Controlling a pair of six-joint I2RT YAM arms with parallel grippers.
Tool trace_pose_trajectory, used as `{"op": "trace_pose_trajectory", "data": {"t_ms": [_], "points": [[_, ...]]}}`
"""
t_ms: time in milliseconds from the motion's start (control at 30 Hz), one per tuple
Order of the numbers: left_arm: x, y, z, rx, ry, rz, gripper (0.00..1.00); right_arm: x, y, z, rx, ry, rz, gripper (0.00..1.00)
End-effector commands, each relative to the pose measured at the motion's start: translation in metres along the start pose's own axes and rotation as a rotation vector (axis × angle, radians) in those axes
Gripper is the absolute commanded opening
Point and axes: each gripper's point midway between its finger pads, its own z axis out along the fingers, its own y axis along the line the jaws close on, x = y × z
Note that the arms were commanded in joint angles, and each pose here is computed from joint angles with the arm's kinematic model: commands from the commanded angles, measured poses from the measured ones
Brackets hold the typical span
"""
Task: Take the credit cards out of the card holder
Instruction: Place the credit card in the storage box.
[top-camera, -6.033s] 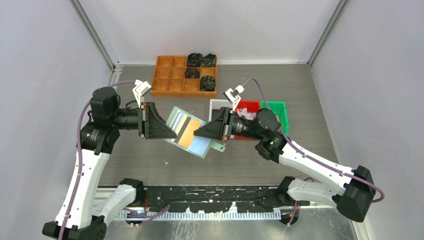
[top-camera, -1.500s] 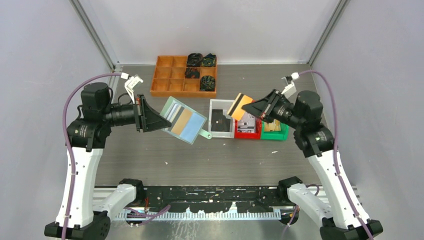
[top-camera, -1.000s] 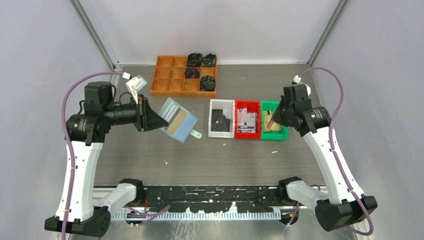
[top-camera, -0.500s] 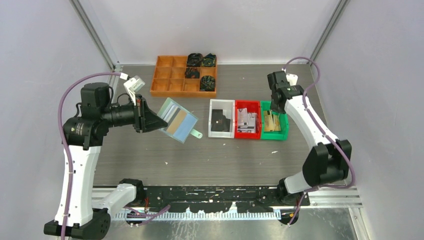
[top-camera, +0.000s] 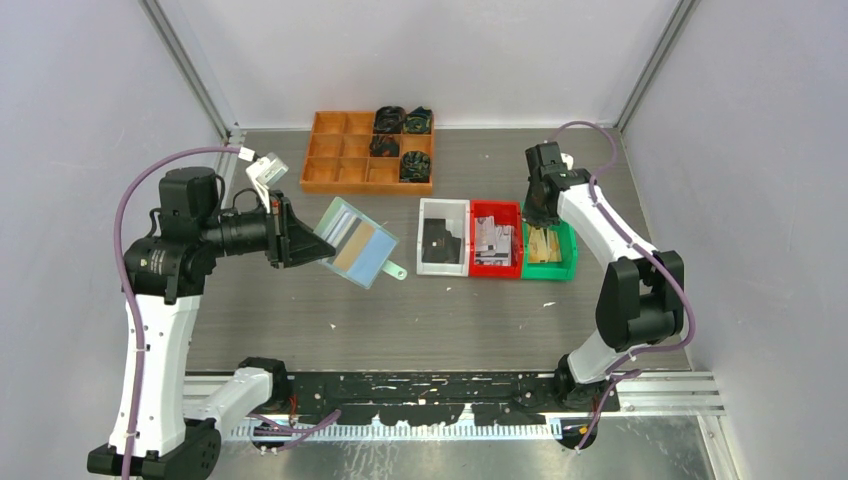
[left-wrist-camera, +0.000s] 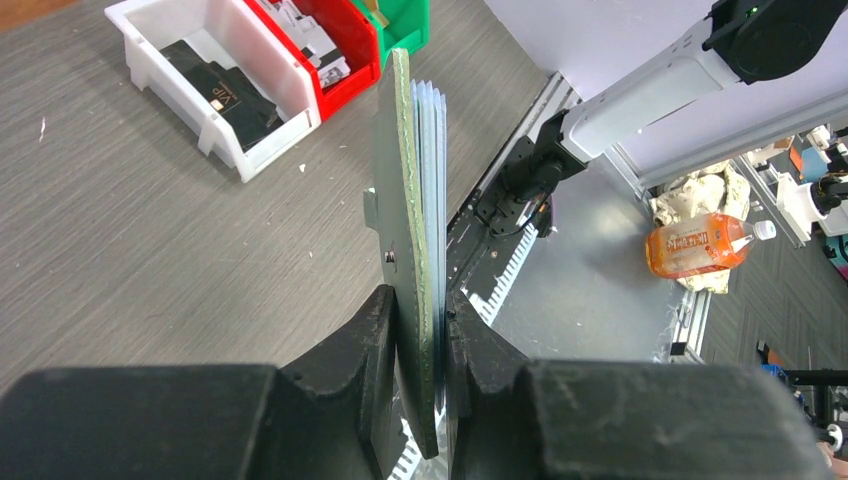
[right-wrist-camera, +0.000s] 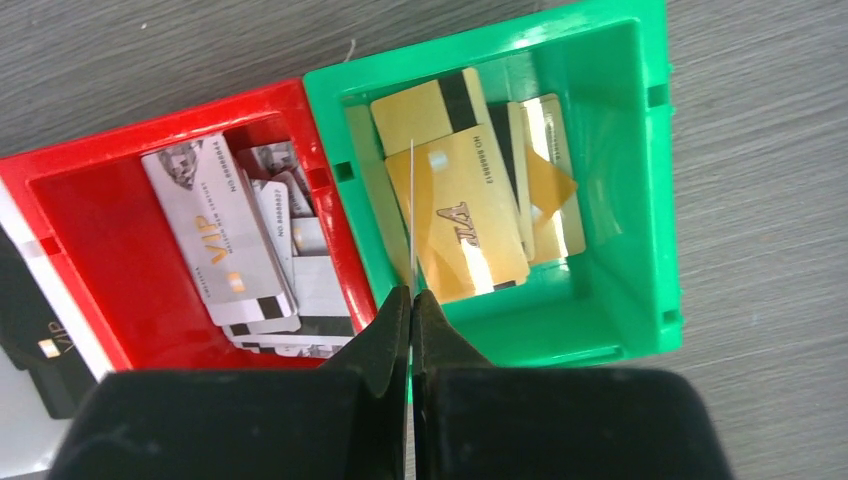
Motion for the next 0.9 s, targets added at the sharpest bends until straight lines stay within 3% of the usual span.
{"op": "trace_pose_trajectory", "data": {"t_ms": [0, 467, 867], "points": [[-0.009, -0.015, -0.005, 0.048, -0.039, 0.048, 0.00, -0.004, 0.013, 0.003, -0.077, -0.006, 0.017, 0.01], [-0.012, -0.018, -0.006, 0.053, -0.044, 0.049, 0.00, 0.009, -0.003, 0.018, -0.118, 0.034, 0.126, 0.01], [-0.011, -0.017, -0.006, 0.051, -0.039, 0.042, 0.00, -0.002, -0.037, 0.003, 0.034, -0.060, 0.125, 0.37]]}}
